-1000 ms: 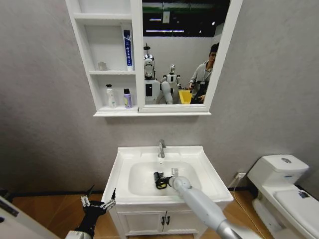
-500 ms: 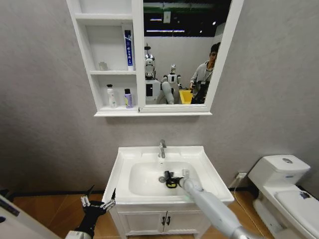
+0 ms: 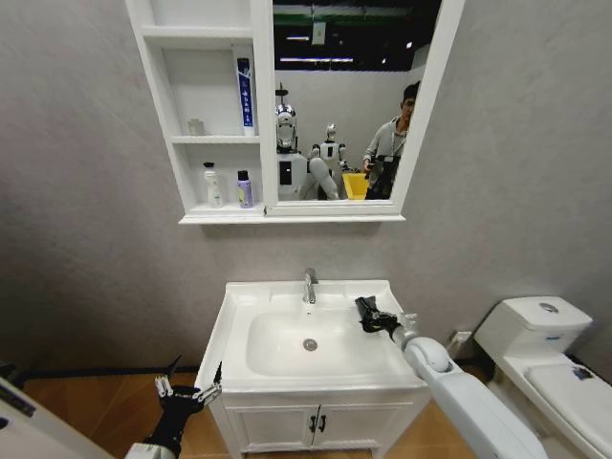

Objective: Move facial cleanser and shampoo from washbasin to cabinet, then wipe washbasin with towel.

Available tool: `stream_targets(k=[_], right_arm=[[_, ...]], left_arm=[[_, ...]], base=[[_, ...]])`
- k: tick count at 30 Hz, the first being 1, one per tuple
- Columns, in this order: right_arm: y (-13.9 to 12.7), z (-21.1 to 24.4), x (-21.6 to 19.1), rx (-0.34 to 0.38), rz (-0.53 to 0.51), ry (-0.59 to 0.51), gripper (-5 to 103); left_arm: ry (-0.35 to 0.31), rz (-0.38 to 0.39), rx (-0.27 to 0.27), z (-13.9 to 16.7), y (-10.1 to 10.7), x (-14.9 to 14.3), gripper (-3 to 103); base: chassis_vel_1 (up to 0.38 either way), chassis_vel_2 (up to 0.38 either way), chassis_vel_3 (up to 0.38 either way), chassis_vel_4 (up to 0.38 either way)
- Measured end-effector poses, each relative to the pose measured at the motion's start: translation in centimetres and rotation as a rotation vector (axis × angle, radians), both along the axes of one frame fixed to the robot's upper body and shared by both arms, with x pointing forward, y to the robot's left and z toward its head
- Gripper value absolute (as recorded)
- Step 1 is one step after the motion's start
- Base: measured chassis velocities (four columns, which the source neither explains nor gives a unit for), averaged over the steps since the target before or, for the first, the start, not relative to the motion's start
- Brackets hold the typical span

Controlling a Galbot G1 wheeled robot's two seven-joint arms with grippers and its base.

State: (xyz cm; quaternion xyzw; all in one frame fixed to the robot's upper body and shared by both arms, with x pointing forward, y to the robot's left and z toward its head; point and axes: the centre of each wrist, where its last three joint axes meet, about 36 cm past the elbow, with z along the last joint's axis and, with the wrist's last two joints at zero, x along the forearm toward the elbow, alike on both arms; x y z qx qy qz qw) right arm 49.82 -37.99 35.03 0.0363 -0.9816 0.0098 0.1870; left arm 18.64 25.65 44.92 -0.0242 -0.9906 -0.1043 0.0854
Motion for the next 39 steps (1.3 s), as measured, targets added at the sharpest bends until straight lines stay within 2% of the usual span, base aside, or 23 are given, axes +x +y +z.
stream_targets(k=[3,9,10,12,13,15,16,18,19,20,22,23,25,26,29,30,31,33,34,35,39], right_arm=[[-0.6,-0.8,1.5,0.014,-0.020,-0.007,1],[-1.2,-1.3,4.0,-0.020,-0.033,-0.037,-2],[-1.3,-1.3,4.3,-0.018,-0.039,-0.039,1],[-1.4,-1.4,4.8,0.043,-0.059,-0.029,11],[-1.4,-1.4,4.8,0.043,-0.059,-0.029,11],[-1.3,-1.6,4.9,0.093,-0.061,-0.009,22],[-1.3,-1.6,4.9,0.093,-0.061,-0.009,22],[-1.1,-1.6,4.8,0.098,-0.054,-0.001,33],[-0.9,-1.6,4.7,0.098,-0.051,0.000,38],[-0.9,-1.6,4.7,0.098,-0.051,0.000,38],[-0.9,-1.3,4.4,0.091,-0.055,0.003,48],[-0.9,-1.3,4.4,0.091,-0.055,0.003,48],[-1.3,-1.0,3.9,0.071,-0.061,0.003,60],[-1.3,-1.0,3.9,0.071,-0.061,0.003,60],[-1.9,-0.8,2.5,0.041,-0.063,-0.001,76],[-1.9,-0.8,2.5,0.041,-0.063,-0.001,76],[-2.1,-0.7,2.0,0.028,-0.063,-0.008,82],[-2.4,-0.5,1.4,0.010,-0.063,-0.020,82],[-2.9,0.0,0.7,-0.013,-0.059,-0.039,92],[-3.2,0.4,0.2,-0.020,-0.053,-0.055,96],[-3.8,1.9,-1.8,-0.030,-0.030,-0.114,100]], left_arm=[[0.000,0.000,0.000,0.0,0.0,0.0,100],[0.000,0.000,0.000,0.0,0.0,0.0,100],[0.000,0.000,0.000,0.0,0.0,0.0,100],[0.000,0.000,0.000,0.0,0.0,0.0,100],[0.000,0.000,0.000,0.0,0.0,0.0,100],[0.000,0.000,0.000,0.0,0.0,0.0,100],[0.000,0.000,0.000,0.0,0.0,0.0,100],[0.000,0.000,0.000,0.0,0.0,0.0,100],[0.000,0.000,0.000,0.0,0.0,0.0,100],[0.000,0.000,0.000,0.0,0.0,0.0,100],[0.000,0.000,0.000,0.0,0.0,0.0,100],[0.000,0.000,0.000,0.0,0.0,0.0,100],[0.000,0.000,0.000,0.0,0.0,0.0,100],[0.000,0.000,0.000,0.0,0.0,0.0,100],[0.000,0.000,0.000,0.0,0.0,0.0,100],[0.000,0.000,0.000,0.0,0.0,0.0,100],[0.000,0.000,0.000,0.0,0.0,0.0,100],[0.000,0.000,0.000,0.0,0.0,0.0,100],[0.000,0.000,0.000,0.0,0.0,0.0,100],[0.000,0.000,0.000,0.0,0.0,0.0,100],[0.000,0.000,0.000,0.0,0.0,0.0,100]], base=[[0.000,0.000,0.000,0.000],[0.000,0.000,0.000,0.000],[0.000,0.000,0.000,0.000],[0.000,0.000,0.000,0.000],[0.000,0.000,0.000,0.000],[0.000,0.000,0.000,0.000],[0.000,0.000,0.000,0.000],[0.000,0.000,0.000,0.000],[0.000,0.000,0.000,0.000],[0.000,0.000,0.000,0.000],[0.000,0.000,0.000,0.000],[0.000,0.000,0.000,0.000],[0.000,0.000,0.000,0.000],[0.000,0.000,0.000,0.000],[0.000,0.000,0.000,0.000],[0.000,0.000,0.000,0.000],[0.000,0.000,0.000,0.000],[0.000,0.000,0.000,0.000],[0.000,0.000,0.000,0.000],[0.000,0.000,0.000,0.000],[0.000,0.000,0.000,0.000]])
